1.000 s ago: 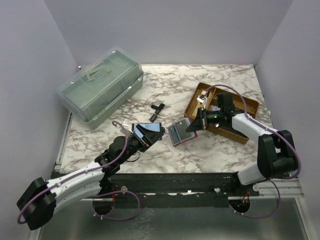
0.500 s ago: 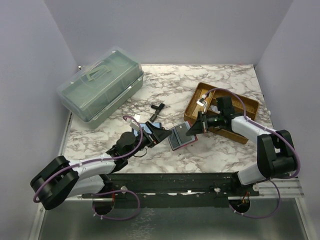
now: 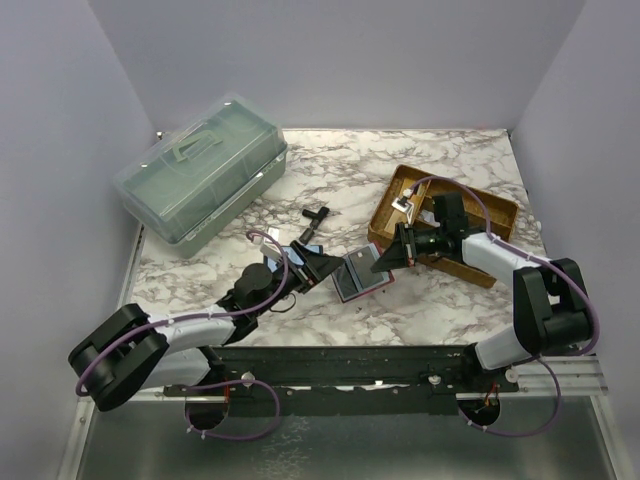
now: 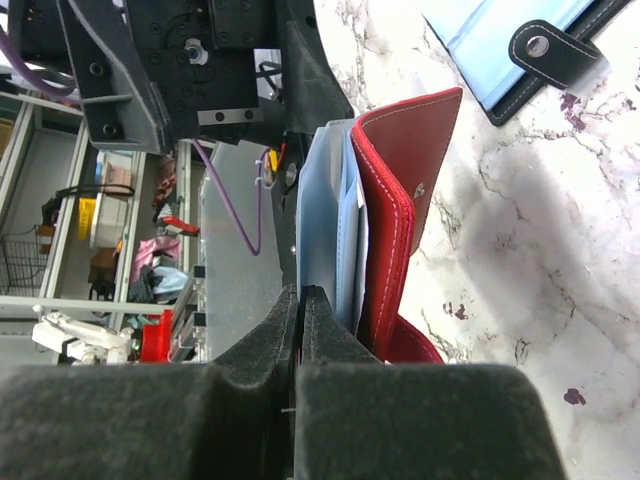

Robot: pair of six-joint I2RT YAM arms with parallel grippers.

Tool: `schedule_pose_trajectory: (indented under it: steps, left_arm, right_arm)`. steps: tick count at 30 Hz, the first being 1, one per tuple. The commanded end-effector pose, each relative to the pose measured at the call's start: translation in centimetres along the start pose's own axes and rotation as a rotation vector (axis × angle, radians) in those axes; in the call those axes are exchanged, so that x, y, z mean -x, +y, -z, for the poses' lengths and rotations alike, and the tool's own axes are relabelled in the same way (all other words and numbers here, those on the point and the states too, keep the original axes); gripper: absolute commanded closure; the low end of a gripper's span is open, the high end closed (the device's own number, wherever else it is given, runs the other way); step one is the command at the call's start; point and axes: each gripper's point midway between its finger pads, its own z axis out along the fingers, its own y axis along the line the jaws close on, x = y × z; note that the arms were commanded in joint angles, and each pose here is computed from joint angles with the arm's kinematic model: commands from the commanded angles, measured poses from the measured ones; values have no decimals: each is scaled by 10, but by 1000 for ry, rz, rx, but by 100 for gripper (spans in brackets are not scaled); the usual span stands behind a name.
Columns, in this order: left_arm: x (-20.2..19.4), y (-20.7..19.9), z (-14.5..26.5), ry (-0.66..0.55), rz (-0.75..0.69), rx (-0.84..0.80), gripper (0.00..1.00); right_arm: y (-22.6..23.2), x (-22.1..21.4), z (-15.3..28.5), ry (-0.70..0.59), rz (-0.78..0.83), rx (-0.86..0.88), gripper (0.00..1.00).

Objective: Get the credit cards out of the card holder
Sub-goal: Remove the credit card from the card holder.

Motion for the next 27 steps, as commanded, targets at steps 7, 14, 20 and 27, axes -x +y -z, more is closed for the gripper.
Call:
schedule_pose_trajectory:
  steps: [7, 14, 20, 27]
  left_arm:
    - [-1, -1, -9, -4, 33, -49, 9]
    - [-12, 0, -21, 47, 51, -66, 17]
    - [-21, -10, -31, 102, 59, -121, 29]
    - [-23, -17, -34, 119, 67, -166, 37]
  right_arm:
    - [9, -1, 1, 5, 0, 81, 100]
    - [13, -1, 1, 7, -11, 104, 100]
    - [12, 0, 1, 6, -18, 103, 100]
    - [9, 0, 1, -2, -22, 81, 100]
